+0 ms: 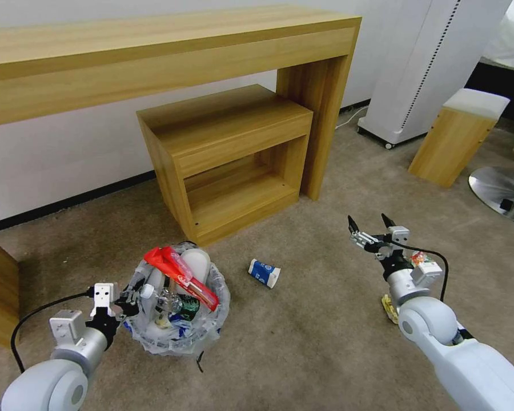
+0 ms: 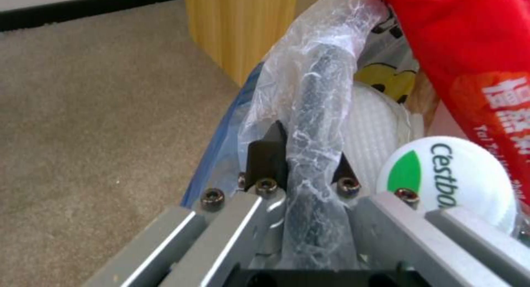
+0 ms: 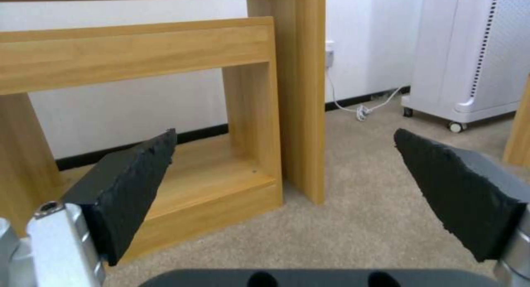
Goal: Pick up the trash bin and place the garbage on the floor into it.
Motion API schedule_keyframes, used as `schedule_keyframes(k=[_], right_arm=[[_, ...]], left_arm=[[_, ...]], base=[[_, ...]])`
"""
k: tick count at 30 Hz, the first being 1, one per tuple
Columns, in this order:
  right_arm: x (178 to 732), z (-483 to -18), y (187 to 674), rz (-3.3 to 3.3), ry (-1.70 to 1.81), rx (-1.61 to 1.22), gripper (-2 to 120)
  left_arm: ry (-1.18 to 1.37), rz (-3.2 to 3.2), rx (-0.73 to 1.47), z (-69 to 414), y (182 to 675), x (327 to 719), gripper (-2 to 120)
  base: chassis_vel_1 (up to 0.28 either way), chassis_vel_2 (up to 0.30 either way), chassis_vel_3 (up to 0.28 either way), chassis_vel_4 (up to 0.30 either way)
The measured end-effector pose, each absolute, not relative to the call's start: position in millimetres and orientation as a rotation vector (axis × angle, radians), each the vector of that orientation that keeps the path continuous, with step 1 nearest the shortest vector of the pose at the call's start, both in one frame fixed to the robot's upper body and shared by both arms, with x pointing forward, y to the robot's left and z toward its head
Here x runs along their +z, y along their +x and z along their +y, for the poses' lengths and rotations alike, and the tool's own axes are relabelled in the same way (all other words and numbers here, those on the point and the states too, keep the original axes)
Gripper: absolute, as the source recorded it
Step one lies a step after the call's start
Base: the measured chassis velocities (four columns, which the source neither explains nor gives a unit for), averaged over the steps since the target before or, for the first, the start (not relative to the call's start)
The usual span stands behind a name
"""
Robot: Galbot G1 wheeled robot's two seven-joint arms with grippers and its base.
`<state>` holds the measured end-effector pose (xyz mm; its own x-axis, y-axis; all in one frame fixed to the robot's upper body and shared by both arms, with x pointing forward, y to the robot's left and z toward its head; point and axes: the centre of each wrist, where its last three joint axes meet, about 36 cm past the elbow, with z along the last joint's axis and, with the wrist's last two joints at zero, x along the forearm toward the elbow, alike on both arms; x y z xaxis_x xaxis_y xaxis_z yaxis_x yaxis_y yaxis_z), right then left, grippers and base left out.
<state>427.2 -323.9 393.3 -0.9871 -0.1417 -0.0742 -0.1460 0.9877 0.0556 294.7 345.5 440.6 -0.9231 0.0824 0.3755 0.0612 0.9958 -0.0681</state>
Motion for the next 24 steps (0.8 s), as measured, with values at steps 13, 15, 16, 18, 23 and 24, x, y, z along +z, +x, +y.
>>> schedule_keyframes(k=[13, 15, 16, 18, 23, 24], right_arm=[[388.5, -313.6, 438.0, 3.065, -0.256, 0.102, 100], [388.0, -313.2, 438.2, 3.066, -0.257, 0.101, 100], [386.1, -311.8, 438.8, 3.067, -0.262, 0.101, 100], [385.3, -311.6, 439.2, 3.066, -0.262, 0.099, 100], [383.3, -311.3, 439.6, 3.052, -0.273, 0.102, 100], [382.8, -311.3, 439.6, 3.049, -0.279, 0.103, 100]], left_arm=[[-0.069, -2.756, 0.073, 354.8, 293.9, 444.1, 3], [-0.069, -2.756, 0.073, 355.0, 293.9, 444.2, 3], [-0.068, -2.756, 0.073, 355.1, 293.8, 444.3, 3], [-0.068, -2.756, 0.073, 355.1, 293.6, 444.2, 3], [-0.068, -2.756, 0.077, 354.2, 293.6, 443.8, 3], [-0.069, -2.756, 0.078, 353.9, 293.7, 443.7, 3]], base=[[0.000, 0.000, 0.000, 0.000], [0.000, 0.000, 0.000, 0.000], [0.000, 0.000, 0.000, 0.000], [-0.055, 0.056, 0.020, -0.035], [-0.052, 0.042, 0.050, -0.053], [-0.036, 0.043, 0.052, -0.047]])
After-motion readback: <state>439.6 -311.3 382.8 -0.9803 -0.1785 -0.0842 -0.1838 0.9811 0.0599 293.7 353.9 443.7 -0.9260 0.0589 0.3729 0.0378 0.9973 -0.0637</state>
